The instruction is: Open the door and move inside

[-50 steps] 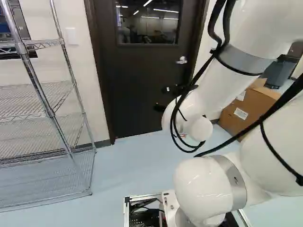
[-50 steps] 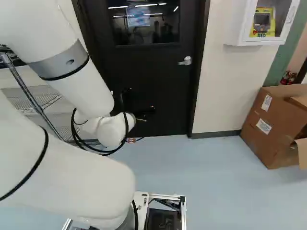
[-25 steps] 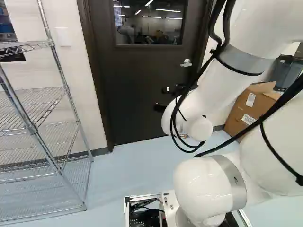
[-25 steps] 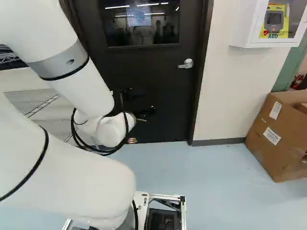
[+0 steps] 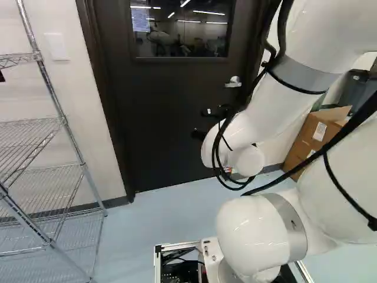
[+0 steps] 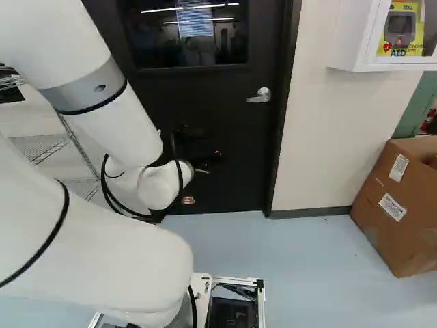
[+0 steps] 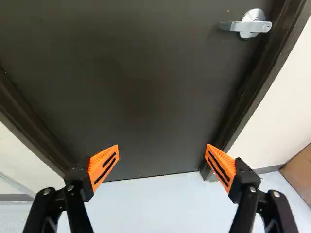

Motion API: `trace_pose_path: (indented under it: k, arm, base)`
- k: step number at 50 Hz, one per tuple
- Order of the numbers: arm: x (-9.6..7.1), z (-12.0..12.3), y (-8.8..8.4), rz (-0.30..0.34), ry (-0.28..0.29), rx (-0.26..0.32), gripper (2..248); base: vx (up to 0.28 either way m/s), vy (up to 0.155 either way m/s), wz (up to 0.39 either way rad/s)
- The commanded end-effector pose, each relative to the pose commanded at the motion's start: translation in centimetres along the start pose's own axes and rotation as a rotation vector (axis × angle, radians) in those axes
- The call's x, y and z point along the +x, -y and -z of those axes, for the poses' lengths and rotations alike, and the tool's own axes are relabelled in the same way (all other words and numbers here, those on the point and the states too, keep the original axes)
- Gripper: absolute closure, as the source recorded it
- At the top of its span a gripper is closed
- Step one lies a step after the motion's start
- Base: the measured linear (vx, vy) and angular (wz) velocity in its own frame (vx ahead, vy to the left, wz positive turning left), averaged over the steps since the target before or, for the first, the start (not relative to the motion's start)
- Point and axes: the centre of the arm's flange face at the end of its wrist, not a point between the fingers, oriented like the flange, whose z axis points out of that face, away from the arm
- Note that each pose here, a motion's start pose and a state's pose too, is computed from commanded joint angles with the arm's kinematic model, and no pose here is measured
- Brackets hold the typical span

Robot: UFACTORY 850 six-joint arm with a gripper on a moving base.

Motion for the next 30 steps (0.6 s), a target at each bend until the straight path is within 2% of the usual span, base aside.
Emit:
trace_pose_path:
  k: [30]
  arm:
    - [0.0,0.0,0.0,0.0,0.0,0.0,3]
  base:
    - [0.127,-0.066,-0.005]
